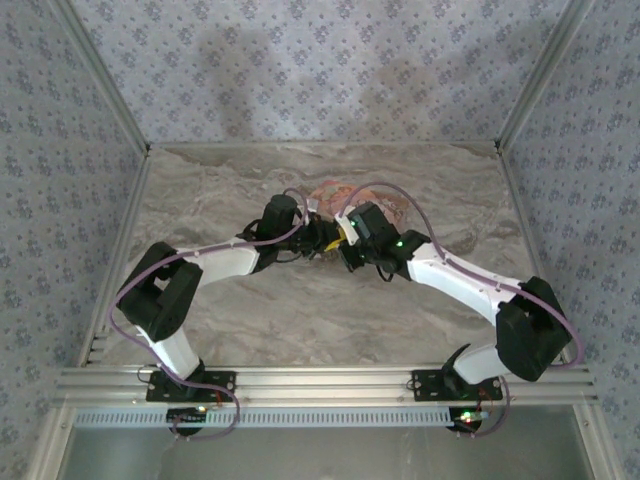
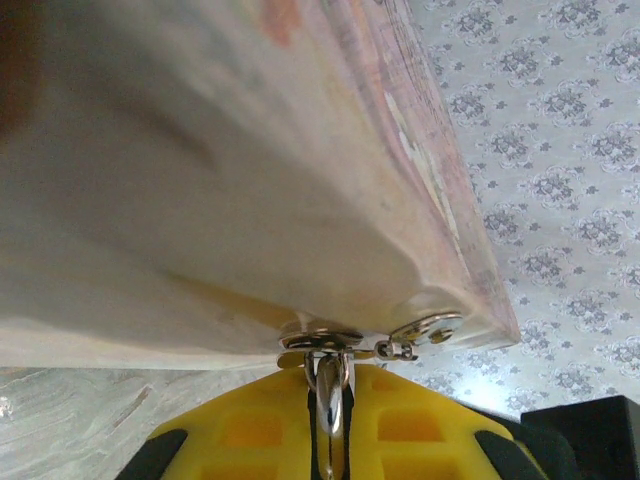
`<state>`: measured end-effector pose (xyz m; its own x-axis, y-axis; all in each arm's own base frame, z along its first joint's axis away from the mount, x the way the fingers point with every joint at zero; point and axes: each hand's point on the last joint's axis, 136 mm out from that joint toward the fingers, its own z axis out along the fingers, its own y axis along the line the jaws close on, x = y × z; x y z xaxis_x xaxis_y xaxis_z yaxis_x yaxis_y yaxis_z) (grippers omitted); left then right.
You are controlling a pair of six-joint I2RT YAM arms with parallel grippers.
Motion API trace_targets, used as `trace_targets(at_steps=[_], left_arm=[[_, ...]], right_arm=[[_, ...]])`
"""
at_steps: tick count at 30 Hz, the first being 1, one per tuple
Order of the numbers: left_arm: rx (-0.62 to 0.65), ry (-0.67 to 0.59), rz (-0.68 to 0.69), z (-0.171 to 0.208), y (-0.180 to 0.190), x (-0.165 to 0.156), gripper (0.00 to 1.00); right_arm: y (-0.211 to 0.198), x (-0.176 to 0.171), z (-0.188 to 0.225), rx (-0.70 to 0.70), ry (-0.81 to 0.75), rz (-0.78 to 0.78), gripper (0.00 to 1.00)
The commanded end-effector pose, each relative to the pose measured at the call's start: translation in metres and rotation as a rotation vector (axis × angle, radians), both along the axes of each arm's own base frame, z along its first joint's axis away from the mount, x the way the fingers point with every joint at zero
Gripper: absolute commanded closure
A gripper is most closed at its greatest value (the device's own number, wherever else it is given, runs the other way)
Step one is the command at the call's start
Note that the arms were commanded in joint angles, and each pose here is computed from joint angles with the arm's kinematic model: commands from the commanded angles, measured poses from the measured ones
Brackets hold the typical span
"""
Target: Unlock the padlock with the key
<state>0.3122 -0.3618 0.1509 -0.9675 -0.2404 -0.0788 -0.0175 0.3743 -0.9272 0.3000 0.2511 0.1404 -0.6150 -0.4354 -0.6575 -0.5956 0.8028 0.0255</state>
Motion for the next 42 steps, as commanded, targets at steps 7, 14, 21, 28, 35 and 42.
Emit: trace_targets(at_steps=[7,14,21,28,35,42], left_arm=[[0.045,0.001,-0.019,-0.02,0.012,-0.017,0.93],[0.088,0.01,-0.009,-0.041,0.018,-0.023,0.93],[0.149,-0.005,-0.011,-0.054,0.018,-0.028,0.91],[0.264,-0.02,-0.021,-0.072,0.019,-0.039,0.82],[0.321,-0.018,0.002,-0.083,0.027,-0.041,0.67],[0.321,-0.084,0.019,-0.06,0.034,-0.038,0.66]], right_arm=[[-0.002,-0.019,-0.012,0.117,0.077,-0.02,0.65],[-0.011,-0.037,-0.022,0.17,0.11,-0.055,0.61],[-0.027,-0.04,-0.042,0.164,0.132,-0.128,0.61],[-0.039,-0.034,-0.052,0.179,0.141,-0.201,0.62],[-0.046,-0.022,-0.055,0.19,0.134,-0.25,0.62],[-0.054,-0.008,-0.055,0.199,0.128,-0.302,0.63]])
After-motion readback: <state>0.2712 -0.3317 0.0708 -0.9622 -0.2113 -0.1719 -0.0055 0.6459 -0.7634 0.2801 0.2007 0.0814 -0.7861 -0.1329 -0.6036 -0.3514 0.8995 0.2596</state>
